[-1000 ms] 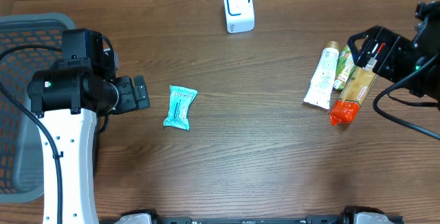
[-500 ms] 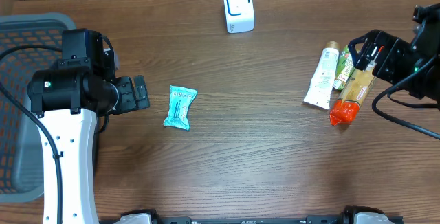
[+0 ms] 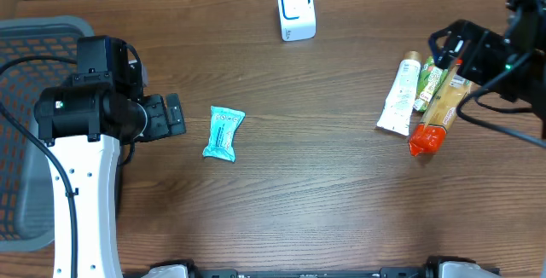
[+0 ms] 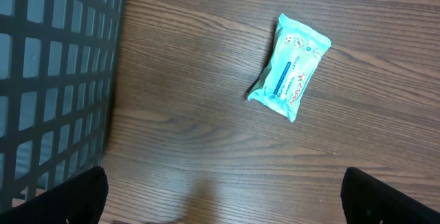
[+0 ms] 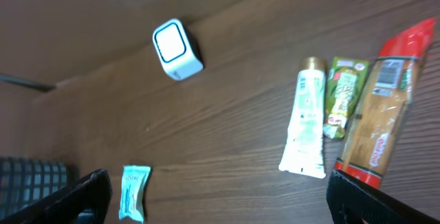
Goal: Scan the item barcode
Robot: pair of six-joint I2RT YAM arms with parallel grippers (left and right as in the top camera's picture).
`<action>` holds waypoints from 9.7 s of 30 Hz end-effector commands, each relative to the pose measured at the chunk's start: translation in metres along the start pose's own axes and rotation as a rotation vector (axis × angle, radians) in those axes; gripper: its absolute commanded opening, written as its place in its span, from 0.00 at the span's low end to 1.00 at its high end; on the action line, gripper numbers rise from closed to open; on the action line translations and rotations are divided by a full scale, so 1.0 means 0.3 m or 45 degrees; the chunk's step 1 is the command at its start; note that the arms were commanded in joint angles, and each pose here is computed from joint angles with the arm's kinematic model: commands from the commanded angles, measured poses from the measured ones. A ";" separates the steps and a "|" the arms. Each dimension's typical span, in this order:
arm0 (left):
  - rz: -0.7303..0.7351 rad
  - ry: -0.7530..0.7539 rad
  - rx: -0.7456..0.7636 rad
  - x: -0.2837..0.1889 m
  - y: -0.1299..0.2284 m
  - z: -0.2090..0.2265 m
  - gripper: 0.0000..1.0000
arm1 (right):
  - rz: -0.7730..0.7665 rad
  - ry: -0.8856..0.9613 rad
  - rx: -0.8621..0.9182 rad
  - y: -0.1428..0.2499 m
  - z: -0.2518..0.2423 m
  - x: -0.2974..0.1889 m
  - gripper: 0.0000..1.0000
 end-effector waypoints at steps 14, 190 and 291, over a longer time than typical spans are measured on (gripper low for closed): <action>-0.012 -0.008 0.021 -0.009 -0.006 0.005 0.99 | 0.513 -0.077 -0.163 0.148 0.173 0.524 1.00; -0.012 -0.008 0.021 -0.009 -0.006 0.005 1.00 | 0.717 0.731 -1.206 0.873 0.134 1.061 0.35; -0.012 -0.008 0.021 -0.009 -0.006 0.005 1.00 | 0.566 0.926 -0.641 0.636 0.201 1.095 0.51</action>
Point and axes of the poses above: each gripper's point midway between its finger pads, its own x axis out along the fingers, its own z axis along the line the jaws close on, y = z × x, the point moved 8 cm from there along -x, back along the fingers
